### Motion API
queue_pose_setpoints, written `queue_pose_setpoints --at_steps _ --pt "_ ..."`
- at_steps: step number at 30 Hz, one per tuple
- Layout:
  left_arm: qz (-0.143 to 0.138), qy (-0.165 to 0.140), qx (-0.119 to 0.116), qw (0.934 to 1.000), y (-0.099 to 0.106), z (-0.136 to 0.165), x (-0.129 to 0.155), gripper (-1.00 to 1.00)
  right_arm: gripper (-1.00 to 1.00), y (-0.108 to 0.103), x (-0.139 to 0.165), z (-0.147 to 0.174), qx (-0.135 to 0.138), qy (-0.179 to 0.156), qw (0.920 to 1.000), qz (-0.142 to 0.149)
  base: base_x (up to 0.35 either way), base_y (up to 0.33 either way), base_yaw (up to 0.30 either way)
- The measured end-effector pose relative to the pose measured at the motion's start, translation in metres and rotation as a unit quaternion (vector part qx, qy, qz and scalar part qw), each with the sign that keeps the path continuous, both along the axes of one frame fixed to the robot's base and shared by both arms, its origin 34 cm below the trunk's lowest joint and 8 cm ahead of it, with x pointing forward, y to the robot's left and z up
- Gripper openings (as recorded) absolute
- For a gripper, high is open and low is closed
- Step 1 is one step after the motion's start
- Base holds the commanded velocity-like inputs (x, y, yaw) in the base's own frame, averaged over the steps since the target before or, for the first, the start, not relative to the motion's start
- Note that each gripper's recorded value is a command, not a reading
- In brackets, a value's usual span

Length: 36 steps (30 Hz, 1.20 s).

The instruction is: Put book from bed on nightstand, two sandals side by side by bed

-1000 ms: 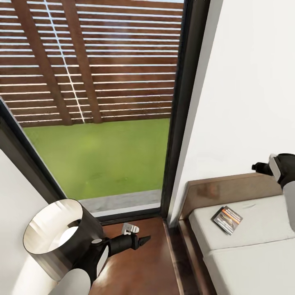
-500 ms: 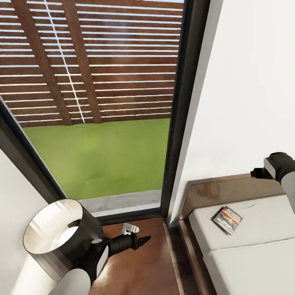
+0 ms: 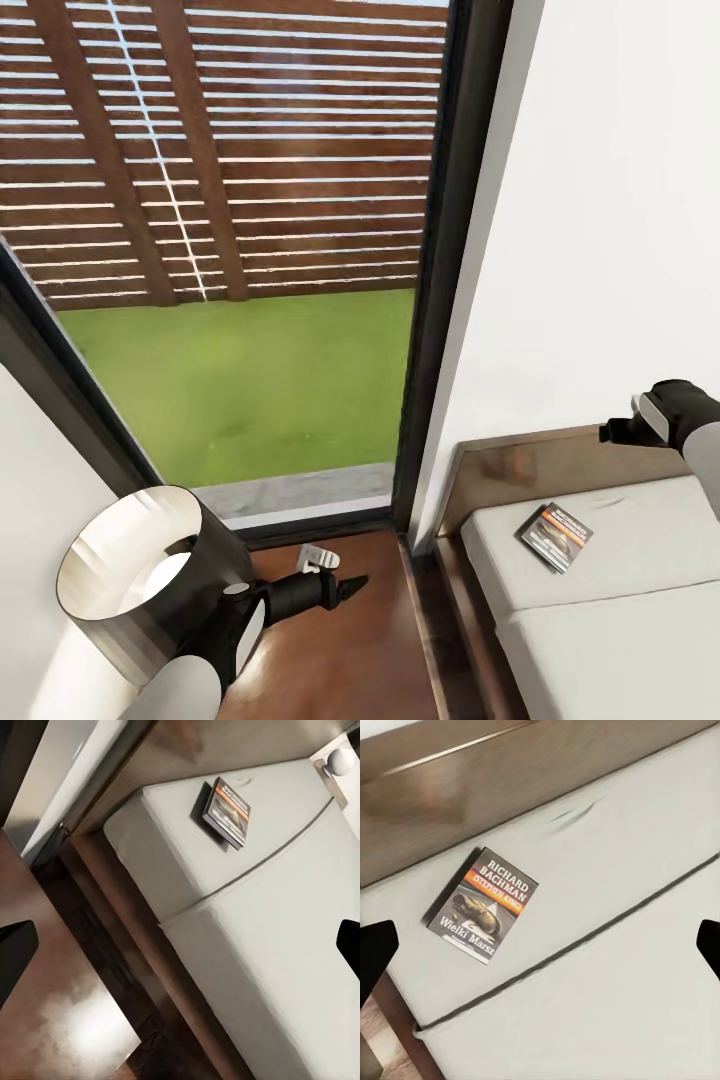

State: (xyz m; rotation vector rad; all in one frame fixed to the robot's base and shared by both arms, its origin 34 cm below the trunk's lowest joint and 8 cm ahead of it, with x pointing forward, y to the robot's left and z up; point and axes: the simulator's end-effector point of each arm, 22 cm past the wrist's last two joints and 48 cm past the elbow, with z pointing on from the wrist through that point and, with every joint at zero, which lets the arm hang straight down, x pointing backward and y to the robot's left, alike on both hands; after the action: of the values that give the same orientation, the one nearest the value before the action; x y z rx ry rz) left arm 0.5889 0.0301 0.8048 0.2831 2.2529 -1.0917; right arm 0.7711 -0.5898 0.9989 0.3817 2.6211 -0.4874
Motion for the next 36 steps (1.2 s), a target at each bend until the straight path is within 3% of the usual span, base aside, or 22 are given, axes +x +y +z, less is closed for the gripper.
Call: queue_pose_setpoints --at_steps 15,18,19,20,24,28,31,33,36 --pt "-0.004 0.011 -0.007 0.9999 -0.002 -0.008 -0.006 1.00 1.00 -0.001 -0.001 -0.015 -0.002 0.013 0.9999 0.000 0.000 0.000 0.000" --pt "-0.021 0.012 -0.035 0.9991 -0.010 0.000 -0.012 1.00 1.00 -0.001 -0.002 -0.019 -0.002 0.017 0.9999 0.000 0.000 0.000 0.000" --pt "-0.034 0.011 -0.055 0.9978 -0.016 0.007 -0.017 1.00 1.00 -0.001 -0.003 -0.021 -0.002 0.018 0.9998 0.000 0.000 0.000 0.000" --pt "-0.062 0.007 -0.108 0.9922 -0.028 0.028 -0.027 1.00 1.00 0.000 -0.003 -0.022 -0.002 0.019 0.9998 0.000 0.000 0.000 0.000" --pt "-0.058 0.032 -0.160 0.9850 -0.031 0.045 -0.027 1.00 1.00 -0.001 -0.004 -0.027 -0.003 0.023 0.9997 0.000 0.000 0.000 0.000" --pt "-0.039 0.043 -0.172 0.9833 -0.019 0.064 -0.003 1.00 1.00 -0.001 -0.004 -0.030 -0.004 0.026 0.9997 0.000 0.000 0.000 0.000" --pt "-0.035 0.029 -0.188 0.9811 -0.008 0.091 0.017 1.00 1.00 -0.001 -0.004 -0.033 -0.004 0.029 0.9996 0.000 0.000 0.000 0.000" --pt "-0.036 0.018 -0.215 0.9758 -0.004 0.114 0.025 1.00 1.00 -0.002 -0.004 -0.035 -0.005 0.029 0.9996 0.001 0.000 0.000 0.000" --pt "-0.036 0.007 -0.231 0.9722 -0.001 0.128 0.031 1.00 1.00 -0.002 -0.004 -0.037 -0.006 0.031 0.9995 0.001 0.000 0.000 0.000"
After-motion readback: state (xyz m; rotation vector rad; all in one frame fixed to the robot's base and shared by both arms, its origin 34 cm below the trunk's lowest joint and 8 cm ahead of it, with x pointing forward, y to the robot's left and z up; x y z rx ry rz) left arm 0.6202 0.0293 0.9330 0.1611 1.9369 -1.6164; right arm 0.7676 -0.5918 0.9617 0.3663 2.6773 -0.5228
